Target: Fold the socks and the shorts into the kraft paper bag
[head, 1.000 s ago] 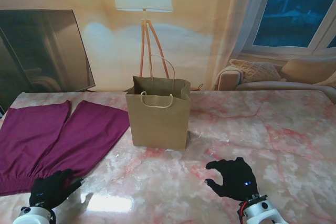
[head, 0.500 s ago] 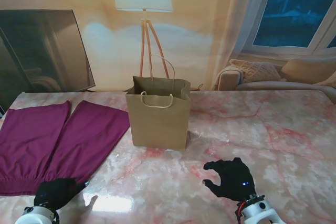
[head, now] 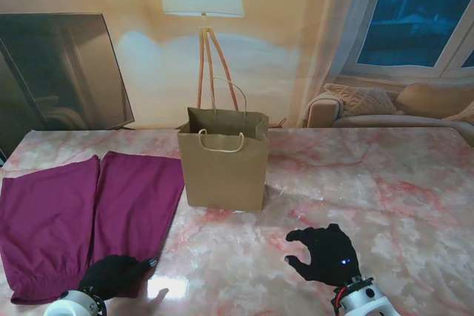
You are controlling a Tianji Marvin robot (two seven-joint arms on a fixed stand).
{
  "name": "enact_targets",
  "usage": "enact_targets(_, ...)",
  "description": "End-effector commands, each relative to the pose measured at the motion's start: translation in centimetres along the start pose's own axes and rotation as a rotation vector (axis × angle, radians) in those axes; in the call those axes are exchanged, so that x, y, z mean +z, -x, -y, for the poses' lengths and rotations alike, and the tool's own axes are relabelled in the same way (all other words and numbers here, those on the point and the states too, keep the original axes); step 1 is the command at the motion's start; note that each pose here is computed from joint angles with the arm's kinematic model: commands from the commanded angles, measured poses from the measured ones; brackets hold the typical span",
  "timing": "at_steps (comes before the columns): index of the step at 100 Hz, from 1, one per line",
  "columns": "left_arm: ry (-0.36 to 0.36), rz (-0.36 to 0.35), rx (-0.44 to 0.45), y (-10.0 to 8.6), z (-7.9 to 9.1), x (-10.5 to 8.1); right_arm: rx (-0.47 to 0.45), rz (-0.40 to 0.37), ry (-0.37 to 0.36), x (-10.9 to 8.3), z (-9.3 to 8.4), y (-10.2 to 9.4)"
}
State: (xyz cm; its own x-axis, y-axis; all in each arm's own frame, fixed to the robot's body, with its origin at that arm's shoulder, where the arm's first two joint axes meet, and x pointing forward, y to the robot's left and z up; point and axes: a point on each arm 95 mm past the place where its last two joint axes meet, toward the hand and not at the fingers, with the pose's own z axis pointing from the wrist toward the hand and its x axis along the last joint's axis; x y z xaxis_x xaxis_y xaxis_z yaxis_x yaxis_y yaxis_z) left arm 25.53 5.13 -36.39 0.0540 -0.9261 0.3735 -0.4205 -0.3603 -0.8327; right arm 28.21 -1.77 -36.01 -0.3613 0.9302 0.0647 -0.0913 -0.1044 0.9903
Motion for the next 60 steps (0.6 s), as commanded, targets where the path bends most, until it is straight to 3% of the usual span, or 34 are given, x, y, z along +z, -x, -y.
enact_targets(1,0.143,0.007,-0.044,0.4,-3.7,-0.3,0.004,-0.023,0.0,-0.4,-0.1,-0.7)
enact_targets(12,0.22,-0.017,-0.095,-0.4,-4.3,0.2,0.005,-0.04,0.001,-0.6,-0.2,-1.1)
enact_targets(31,0.238,-0.102,-0.173,-1.9,-5.2,0.0,0.009,-0.099,-0.022,-1.0,0.1,-2.2)
enact_targets(44,0.182,-0.143,-0.158,-2.7,-4.7,-0.9,0.015,-0.166,-0.045,-1.2,0.1,-3.7)
enact_targets(60,0.015,-0.151,-0.137,-2.8,-3.2,-2.6,0.04,-0.258,-0.057,-1.0,0.0,-6.3)
